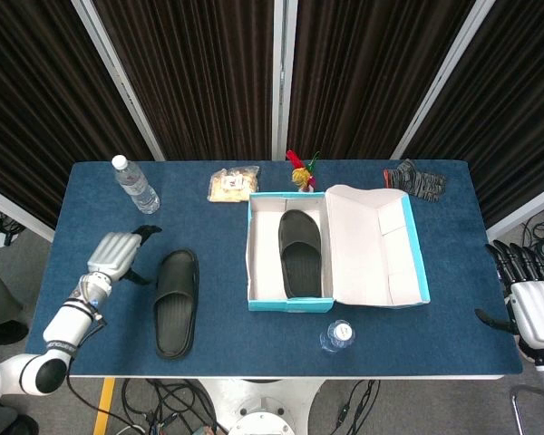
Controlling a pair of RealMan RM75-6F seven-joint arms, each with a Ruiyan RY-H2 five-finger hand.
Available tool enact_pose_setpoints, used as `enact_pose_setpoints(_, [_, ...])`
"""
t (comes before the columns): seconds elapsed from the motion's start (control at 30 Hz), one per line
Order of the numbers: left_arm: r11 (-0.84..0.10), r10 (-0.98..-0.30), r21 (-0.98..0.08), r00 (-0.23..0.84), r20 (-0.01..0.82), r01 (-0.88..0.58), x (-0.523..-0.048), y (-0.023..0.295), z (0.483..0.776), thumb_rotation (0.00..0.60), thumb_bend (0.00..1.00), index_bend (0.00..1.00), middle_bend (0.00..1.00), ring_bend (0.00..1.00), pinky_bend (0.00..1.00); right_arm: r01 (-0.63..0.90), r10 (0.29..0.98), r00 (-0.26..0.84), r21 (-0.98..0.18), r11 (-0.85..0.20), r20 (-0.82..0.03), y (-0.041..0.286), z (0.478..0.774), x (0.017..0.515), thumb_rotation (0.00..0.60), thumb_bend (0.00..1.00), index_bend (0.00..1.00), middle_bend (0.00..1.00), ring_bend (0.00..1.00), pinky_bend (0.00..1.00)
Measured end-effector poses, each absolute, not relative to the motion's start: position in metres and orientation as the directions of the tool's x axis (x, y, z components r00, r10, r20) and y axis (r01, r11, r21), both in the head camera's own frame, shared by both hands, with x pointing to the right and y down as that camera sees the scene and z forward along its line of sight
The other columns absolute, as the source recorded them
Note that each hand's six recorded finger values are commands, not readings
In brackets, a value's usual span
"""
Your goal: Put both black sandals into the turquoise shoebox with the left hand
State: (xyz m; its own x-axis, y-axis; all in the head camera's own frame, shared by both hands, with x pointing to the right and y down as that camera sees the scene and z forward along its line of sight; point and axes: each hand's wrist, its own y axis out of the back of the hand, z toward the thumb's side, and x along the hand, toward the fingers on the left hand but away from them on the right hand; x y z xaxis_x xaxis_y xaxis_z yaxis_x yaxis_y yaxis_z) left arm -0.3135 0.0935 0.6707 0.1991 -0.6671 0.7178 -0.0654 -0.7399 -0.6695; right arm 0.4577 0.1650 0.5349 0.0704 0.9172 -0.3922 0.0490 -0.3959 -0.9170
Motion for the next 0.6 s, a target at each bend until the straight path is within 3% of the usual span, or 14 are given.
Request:
enact_pose_setpoints(0.23, [-0.824,-0.563,-0.562,0.201,0.801,-0.067,-0.299,0.118,0.697,0.600,0.01,0.11,0.12,0.64,0.65,0.047,0.916,0.075,-0.916,-0.399,-0.395,0.163,0.537,0.454,0.600,0.03,0.02,0.05,0.00,0.03])
enact_pose_setpoints(0.43, [-0.841,-0.541,-0.535,0.160,0.826,-0.081,-0.294,0.119,0.716,0.600,0.01,0.11,0.11,0.66,0.66,0.046,0.916,0.058,-0.916,-0.399,-0.396,0.164,0.536,0.458,0.600,0.03,0.02,0.05,0.00,0.03])
enact_pose_setpoints(0.6, [-0.846,-0.533,-0.530,0.119,0.838,-0.054,-0.292,0.119,0.729,0.600,0.01,0.16,0.16,0.71,0.74,0.048,0.915,0.056,-0.915,-0.401,-0.399,0.164,0.537,0.460,0.600,0.03,0.02,0.05,0.00,0.04])
